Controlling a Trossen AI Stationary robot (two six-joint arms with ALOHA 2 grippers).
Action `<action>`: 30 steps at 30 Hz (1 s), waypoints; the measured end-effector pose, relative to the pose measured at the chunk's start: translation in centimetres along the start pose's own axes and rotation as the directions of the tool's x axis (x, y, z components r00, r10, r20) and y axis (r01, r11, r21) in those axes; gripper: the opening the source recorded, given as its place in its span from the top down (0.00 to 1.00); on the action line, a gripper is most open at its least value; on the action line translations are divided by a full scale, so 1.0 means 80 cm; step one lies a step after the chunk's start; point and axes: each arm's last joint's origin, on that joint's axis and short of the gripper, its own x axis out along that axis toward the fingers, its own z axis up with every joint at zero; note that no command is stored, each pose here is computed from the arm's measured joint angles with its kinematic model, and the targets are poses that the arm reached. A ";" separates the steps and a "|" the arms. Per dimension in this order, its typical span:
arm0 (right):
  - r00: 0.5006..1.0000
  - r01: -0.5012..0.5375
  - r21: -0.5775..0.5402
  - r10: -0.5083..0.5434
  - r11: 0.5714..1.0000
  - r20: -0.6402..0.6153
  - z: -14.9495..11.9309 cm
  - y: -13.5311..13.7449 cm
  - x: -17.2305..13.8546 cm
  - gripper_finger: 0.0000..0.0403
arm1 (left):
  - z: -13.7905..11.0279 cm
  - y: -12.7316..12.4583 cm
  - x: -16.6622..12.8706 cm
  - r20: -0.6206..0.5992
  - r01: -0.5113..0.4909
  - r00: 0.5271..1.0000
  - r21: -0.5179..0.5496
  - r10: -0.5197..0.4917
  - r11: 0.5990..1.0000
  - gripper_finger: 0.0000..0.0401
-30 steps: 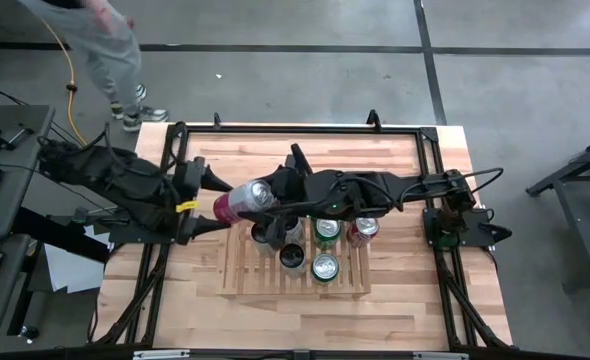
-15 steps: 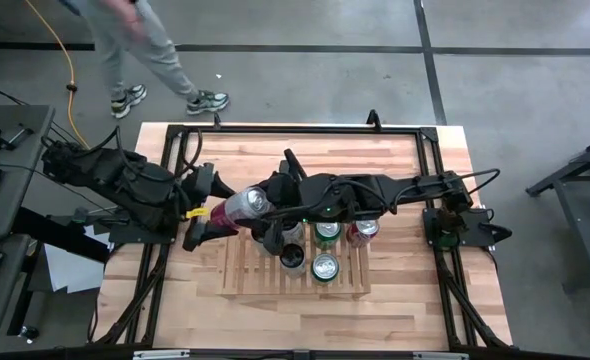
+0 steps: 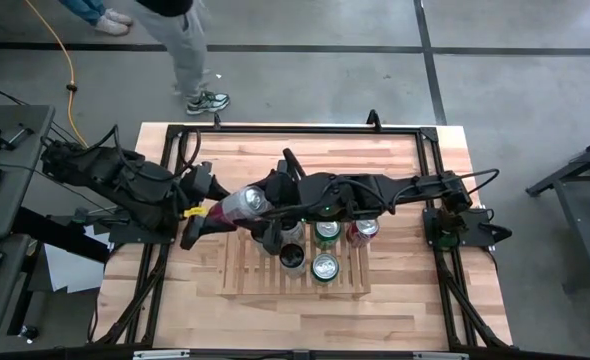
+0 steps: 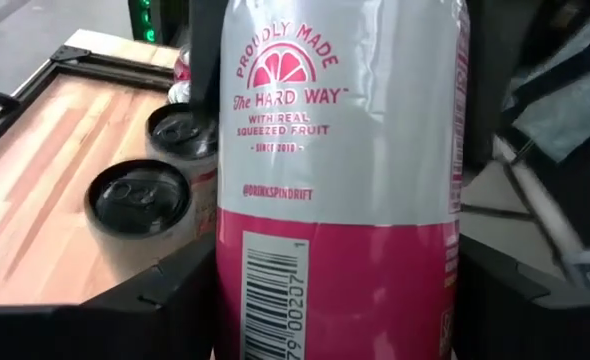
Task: Place canned beverage on shelf
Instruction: Put the pink-white soda can on the shelf
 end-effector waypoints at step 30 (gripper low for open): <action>0.997 0.016 -0.047 -0.013 0.999 0.072 0.053 -0.010 -0.055 0.16 | -0.228 0.058 0.004 0.736 0.717 0.464 0.015 -0.494 0.696 0.32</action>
